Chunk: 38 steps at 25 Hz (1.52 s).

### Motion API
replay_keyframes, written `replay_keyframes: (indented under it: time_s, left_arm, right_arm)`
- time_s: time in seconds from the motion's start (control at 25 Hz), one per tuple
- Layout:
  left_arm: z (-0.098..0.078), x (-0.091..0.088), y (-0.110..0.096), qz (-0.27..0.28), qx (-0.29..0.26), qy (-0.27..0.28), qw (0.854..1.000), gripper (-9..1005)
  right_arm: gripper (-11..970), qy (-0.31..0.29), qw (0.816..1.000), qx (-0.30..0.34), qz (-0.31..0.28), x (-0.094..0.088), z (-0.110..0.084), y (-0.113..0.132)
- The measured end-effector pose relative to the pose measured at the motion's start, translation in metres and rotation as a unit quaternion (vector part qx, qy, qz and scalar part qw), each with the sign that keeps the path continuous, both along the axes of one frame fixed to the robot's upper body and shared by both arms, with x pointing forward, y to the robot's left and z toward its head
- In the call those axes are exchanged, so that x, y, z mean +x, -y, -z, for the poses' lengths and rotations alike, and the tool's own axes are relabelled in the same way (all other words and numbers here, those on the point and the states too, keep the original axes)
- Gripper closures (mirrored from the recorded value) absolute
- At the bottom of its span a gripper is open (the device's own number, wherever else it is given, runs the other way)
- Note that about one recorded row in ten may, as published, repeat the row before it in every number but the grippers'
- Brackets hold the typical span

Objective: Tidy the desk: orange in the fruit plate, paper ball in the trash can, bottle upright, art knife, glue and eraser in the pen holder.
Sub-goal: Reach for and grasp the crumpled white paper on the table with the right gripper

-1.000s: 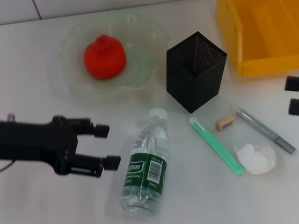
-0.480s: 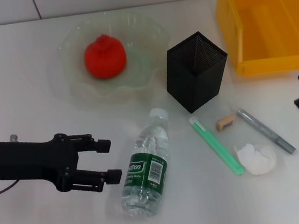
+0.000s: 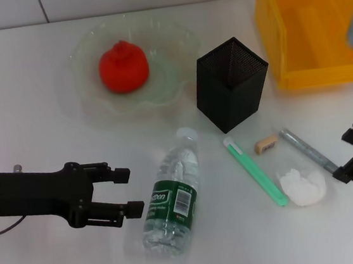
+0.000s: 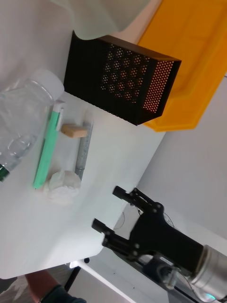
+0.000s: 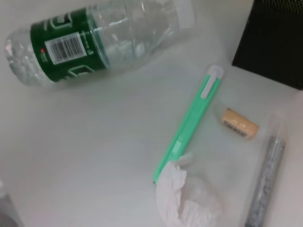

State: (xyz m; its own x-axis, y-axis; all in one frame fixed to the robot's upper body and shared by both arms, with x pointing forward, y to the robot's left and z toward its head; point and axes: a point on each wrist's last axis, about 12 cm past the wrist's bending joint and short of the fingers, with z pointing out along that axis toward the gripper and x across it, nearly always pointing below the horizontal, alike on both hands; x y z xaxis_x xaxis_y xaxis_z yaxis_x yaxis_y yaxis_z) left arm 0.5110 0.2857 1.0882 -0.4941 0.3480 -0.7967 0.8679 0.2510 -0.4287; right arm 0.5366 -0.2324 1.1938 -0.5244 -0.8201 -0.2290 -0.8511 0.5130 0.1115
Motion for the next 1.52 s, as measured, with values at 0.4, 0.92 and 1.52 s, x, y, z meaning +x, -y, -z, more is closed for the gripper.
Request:
replay_keyframes:
  time_s: [0.4, 0.92, 1.52]
  left_arm:
    - [0.002, 0.003, 0.004, -0.001, 0.003, 0.0, 1.0, 157]
    - [0.003, 0.006, 0.005, -0.007, 0.005, 0.001, 1.0, 159]
    - [0.013, 0.004, 0.009, -0.009, 0.017, -0.009, 1.0, 162]
  right_arm:
    - [201, -0.013, 1.0, -0.01, -0.022, 0.009, 0.03, -0.018]
    - [205, -0.028, 0.998, -0.011, -0.046, 0.015, 0.055, -0.037]
    - [291, -0.03, 0.998, -0.008, -0.05, 0.012, 0.063, -0.04]
